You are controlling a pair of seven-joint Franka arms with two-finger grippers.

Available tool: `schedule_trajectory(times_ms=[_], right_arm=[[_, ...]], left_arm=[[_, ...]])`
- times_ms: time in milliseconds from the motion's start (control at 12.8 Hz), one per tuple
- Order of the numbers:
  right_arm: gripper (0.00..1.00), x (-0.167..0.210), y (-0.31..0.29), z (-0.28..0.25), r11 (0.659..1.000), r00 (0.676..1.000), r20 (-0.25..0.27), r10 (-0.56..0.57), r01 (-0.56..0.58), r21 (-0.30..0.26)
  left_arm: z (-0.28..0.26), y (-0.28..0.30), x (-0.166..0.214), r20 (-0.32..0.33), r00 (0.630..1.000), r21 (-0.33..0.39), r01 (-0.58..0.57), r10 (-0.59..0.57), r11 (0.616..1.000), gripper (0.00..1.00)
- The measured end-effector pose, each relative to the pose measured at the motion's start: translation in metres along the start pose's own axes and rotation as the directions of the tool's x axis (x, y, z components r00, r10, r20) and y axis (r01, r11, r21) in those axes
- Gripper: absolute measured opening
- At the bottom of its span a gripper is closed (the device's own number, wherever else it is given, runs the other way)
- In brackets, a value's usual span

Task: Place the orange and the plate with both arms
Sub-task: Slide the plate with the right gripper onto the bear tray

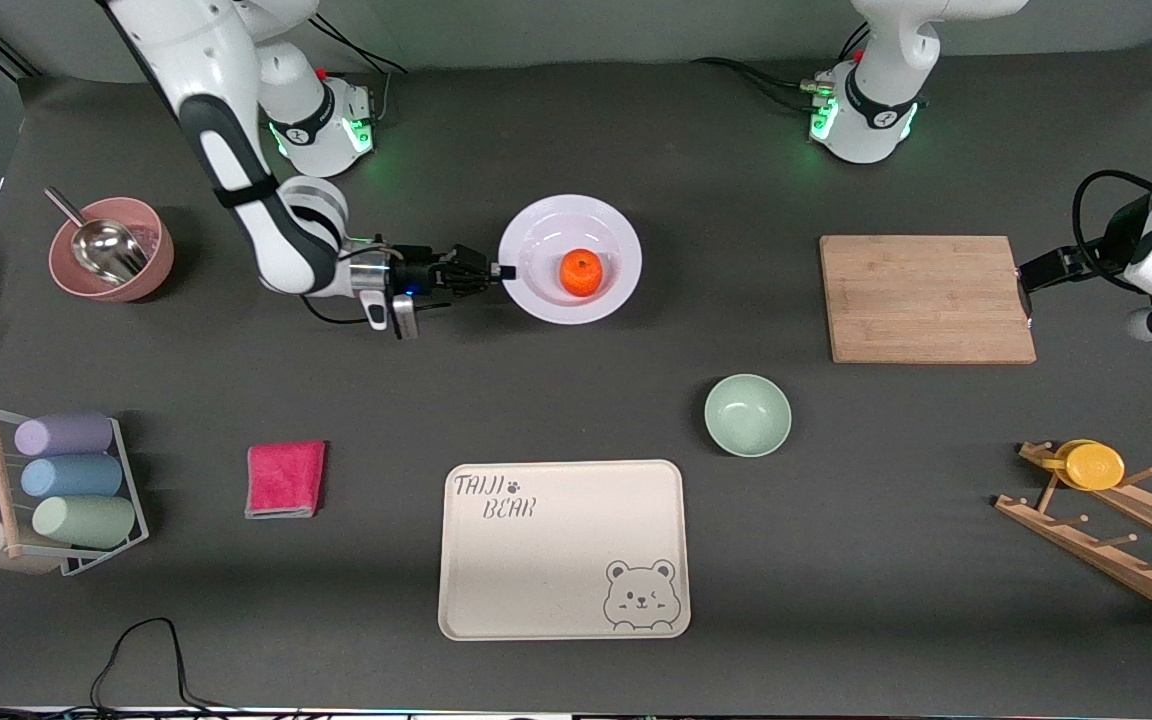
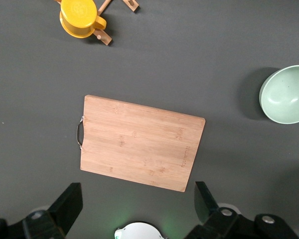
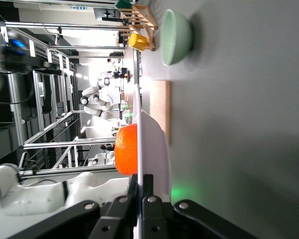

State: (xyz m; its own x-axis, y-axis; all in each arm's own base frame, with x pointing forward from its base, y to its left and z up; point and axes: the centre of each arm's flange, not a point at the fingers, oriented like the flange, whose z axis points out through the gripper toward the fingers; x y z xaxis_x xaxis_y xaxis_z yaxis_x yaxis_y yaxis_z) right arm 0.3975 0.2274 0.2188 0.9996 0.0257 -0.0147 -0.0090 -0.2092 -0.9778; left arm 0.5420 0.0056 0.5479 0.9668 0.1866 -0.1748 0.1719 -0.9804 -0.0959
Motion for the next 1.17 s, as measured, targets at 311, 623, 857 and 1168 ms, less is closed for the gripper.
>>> schedule_trajectory(times_ms=[311, 623, 857, 1168], right_arm=[[0.04, 0.027, -0.076, -0.026, 1.0, 1.0, 0.021, 0.009, -0.009, -0.012], [0.04, 0.071, -0.099, -0.035, 0.999, 0.999, -0.008, -0.035, 0.035, -0.024], [0.04, 0.133, -0.086, -0.035, 0.997, 0.998, -0.027, -0.063, 0.062, -0.039], [0.04, 0.22, -0.069, -0.015, 0.999, 0.998, -0.049, -0.041, 0.04, -0.024]], left_arm=[[0.025, 0.008, 0.014, 0.057, 0.998, 0.016, -0.009, 0.008, 1.0, 1.0], [0.035, 0.011, 0.02, 0.076, 0.997, 0.021, -0.012, 0.01, 1.0, 1.0], [0.038, 0.011, 0.022, 0.08, 0.997, 0.026, -0.012, 0.01, 1.0, 1.0], [0.042, 0.011, 0.024, 0.087, 0.996, 0.028, -0.011, 0.008, 1.0, 1.0]])
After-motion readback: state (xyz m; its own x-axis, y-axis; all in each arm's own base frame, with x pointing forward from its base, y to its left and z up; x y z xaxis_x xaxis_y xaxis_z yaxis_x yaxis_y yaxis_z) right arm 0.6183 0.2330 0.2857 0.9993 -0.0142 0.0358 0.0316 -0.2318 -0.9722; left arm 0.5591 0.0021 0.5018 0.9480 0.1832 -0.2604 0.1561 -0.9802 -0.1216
